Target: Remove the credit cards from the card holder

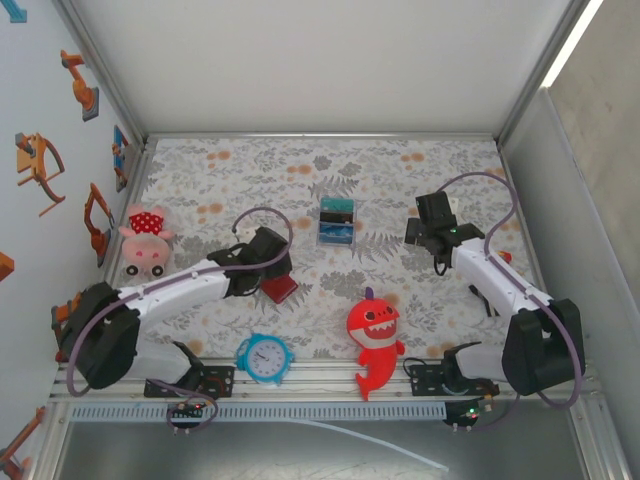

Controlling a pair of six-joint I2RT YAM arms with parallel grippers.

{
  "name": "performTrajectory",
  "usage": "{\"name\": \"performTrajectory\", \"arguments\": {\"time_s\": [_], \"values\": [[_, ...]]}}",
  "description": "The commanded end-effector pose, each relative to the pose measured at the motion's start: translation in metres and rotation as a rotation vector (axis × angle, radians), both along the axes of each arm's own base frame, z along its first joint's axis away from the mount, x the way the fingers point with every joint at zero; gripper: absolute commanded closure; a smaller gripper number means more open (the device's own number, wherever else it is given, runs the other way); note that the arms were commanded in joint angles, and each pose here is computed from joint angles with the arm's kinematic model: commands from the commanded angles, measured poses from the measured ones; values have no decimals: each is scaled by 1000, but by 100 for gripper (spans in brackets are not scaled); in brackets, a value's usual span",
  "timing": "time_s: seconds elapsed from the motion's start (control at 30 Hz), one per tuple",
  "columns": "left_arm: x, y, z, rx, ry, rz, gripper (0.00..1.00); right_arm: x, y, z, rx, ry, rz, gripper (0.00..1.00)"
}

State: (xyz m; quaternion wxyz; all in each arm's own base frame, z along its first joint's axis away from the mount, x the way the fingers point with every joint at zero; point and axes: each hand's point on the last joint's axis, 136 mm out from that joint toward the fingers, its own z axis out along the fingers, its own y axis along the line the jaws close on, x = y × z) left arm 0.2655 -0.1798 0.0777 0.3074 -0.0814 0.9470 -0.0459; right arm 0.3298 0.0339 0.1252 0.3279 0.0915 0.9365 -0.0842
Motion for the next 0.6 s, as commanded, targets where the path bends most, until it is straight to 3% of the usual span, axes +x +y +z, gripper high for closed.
{"name": "performTrajectory", "arguments": {"time_s": [0.0,0.33,0.57], "values": [[-7,-10,-11,-12,69,-1,3,0,8,5,50,-17,0,1],[-17,-13,-35,81,180,-3,3,-4,12,-6,73,-7,21,1],[-30,-4,-41,264,258,-22,3,-4,13,-7,68,-14,39,1]]}}
